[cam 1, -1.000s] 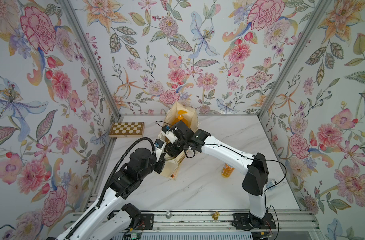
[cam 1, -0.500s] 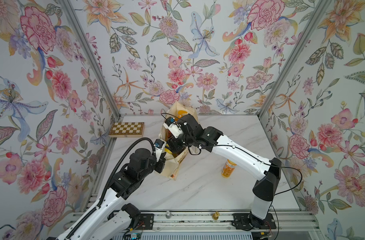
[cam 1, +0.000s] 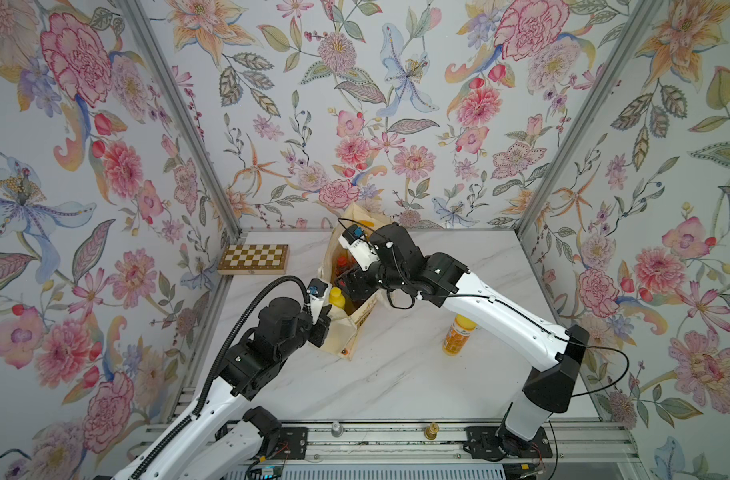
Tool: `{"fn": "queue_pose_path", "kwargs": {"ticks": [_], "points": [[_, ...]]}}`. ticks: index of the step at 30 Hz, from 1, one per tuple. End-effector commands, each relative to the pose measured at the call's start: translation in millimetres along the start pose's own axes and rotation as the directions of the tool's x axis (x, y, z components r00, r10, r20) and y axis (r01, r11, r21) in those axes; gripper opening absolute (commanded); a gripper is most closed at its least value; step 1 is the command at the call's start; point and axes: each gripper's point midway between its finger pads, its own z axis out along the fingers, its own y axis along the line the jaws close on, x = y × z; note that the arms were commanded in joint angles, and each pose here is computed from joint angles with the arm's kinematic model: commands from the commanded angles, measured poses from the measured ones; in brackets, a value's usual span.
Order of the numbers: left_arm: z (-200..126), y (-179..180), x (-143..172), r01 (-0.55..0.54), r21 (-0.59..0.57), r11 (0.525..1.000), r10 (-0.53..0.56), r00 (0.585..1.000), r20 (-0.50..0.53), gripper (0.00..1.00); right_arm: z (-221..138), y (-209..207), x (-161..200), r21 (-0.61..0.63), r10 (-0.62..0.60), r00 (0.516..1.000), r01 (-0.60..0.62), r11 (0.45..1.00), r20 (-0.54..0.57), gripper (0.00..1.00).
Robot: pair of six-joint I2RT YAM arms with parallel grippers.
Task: Pack dish soap into the shopping bag
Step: Place the bottle of dish soap in the shopping bag.
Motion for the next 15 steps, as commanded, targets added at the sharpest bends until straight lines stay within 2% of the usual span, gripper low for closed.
{"fn": "queue_pose_path", "kwargs": {"ticks": [1,6,8,15], "points": [[-14,4,-26,0.008,-0.027,1.0,-0.005,0.995,0.097,0.0,-34,-30,-8,0.128,0.063,0.995,-0.072,0.989,0.075,0.74],[-15,5,-26,0.016,-0.029,0.999,-0.013,0.995,0.103,0.01,-57,-72,16,0.25,0.208,0.973,-0.226,0.941,0.097,0.77],[-16,5,-26,0.02,-0.029,0.999,-0.016,0.994,0.104,0.01,-58,-83,30,0.261,0.268,0.959,-0.282,0.923,0.087,0.8],[-17,5,-27,0.02,-0.028,0.999,-0.017,0.994,0.107,0.02,-72,-115,67,0.346,0.378,0.924,-0.373,0.861,0.056,0.89]]}}
